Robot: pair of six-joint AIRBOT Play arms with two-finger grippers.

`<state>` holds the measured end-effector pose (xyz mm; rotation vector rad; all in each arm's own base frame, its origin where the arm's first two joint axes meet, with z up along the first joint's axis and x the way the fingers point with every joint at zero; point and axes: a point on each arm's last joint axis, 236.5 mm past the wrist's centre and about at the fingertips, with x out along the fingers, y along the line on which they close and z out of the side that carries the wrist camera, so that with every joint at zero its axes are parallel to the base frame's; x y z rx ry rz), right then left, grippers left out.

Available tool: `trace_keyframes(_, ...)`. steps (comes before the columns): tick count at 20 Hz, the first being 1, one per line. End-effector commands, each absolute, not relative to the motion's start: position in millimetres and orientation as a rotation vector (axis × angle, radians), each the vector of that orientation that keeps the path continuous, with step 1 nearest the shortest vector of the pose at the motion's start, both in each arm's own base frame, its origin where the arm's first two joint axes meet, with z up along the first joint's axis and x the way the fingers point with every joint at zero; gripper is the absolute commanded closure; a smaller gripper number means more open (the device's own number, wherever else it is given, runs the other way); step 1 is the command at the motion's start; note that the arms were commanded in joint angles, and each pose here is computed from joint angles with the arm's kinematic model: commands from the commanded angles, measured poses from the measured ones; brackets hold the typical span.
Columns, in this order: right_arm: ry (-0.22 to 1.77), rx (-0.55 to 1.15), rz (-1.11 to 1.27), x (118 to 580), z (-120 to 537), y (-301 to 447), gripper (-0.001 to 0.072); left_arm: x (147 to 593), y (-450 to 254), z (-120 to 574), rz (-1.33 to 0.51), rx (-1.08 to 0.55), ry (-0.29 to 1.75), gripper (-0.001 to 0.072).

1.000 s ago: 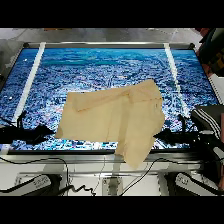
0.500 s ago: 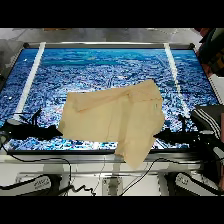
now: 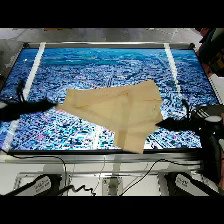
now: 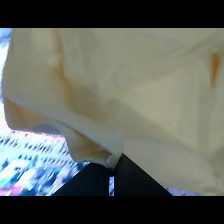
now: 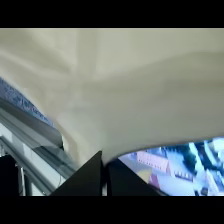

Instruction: Fold the clothes and pants, and hang the long-sleeved shirts on hangers.

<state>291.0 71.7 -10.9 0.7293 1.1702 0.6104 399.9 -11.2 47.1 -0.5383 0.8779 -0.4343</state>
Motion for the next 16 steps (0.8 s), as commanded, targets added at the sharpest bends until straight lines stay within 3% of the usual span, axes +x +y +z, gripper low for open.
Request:
trace_keyframes(1, 1.002, 0.582, 0.618, 326, 69, 67, 0.0701, 418, -31, 200, -0.559, -0.475, 0.488, 0.069)
trace_keyframes(6, 0.504, 0.261, 0.527, 332, 270, 60, 0.07, 362, -45, 377, -0.572, -0.32, 0.037, 0.0691)
trace_keyframes(11, -0.137, -0.01, 0.341, 237, 479, 72, 0.0701, 268, -31, 495, -0.333, -0.214, -0.378, 0.069)
trace_keyframes(13, -0.3, -0.095, 0.257, 191, 521, 74, 0.07, 227, -34, 524, -0.268, -0.177, -0.505, 0.069)
trace_keyframes(16, -0.387, -0.158, 0.198, 157, 540, 77, 0.0701, 180, -42, 542, -0.183, -0.065, -0.602, 0.0691)
